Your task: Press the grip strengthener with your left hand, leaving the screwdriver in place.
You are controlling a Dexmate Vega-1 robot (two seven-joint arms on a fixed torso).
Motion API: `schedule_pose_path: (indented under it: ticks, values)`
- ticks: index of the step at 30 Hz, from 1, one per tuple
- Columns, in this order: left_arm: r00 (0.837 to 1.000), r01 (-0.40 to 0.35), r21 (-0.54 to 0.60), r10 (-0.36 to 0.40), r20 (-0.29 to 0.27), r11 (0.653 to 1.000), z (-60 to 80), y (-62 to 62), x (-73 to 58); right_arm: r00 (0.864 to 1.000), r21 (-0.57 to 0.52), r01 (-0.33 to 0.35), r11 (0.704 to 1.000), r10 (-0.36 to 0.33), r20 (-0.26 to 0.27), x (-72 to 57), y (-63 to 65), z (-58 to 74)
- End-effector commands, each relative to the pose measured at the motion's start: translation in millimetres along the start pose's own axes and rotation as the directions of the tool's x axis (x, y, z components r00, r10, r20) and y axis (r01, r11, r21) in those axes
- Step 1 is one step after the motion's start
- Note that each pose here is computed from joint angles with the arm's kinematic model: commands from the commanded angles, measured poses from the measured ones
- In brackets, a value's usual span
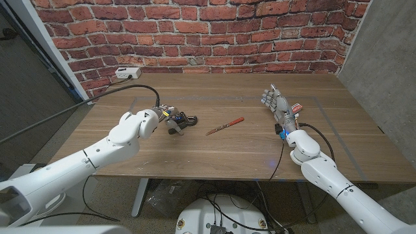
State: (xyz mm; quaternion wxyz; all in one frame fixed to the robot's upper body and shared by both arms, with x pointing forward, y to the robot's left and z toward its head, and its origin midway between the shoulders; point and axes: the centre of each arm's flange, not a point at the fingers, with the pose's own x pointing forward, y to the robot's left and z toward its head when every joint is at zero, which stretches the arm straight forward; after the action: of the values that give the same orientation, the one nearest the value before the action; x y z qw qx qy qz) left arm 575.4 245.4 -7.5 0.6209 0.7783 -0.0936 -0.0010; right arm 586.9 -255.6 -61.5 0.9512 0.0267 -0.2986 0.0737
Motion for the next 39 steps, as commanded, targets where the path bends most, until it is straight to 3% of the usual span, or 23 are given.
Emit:
schedule_pose_path:
  ticks: [1, 11, 25, 34, 39]
  values:
    - [1.0, 0.025, -0.059, -0.024, 0.016, 0.998, -2.6, -14.7, 9.7, 1.0, -0.012, -0.001, 1.0, 0.001, -0.002, -0.1, 1.1, 2.8]
    - [1.0, 0.011, -0.132, -0.01, 0.009, 0.991, -1.0, -26.1, 11.7, 1.0, -0.013, 0.001, 1.0, -0.001, -0.015, 2.1, -1.9, 5.4]
    - [0.999, -0.015, -0.133, 0.009, -0.045, 0.991, 0.9, -22.5, 10.6, 1.0, 0.004, -0.021, 1.0, 0.021, -0.016, 7.6, -3.0, 3.1]
    - [0.999, 0.002, -0.155, -0.008, -0.04, 0.988, 4.0, -24.1, 14.8, 0.999, 0.029, -0.028, 0.999, 0.028, -0.023, 6.3, -1.0, -2.4]
    - [0.999, -0.022, -0.147, 0.016, -0.045, 0.989, 1.5, -20.6, 11.0, 0.999, 0.039, -0.026, 0.999, 0.027, -0.025, 6.0, 1.1, -3.8]
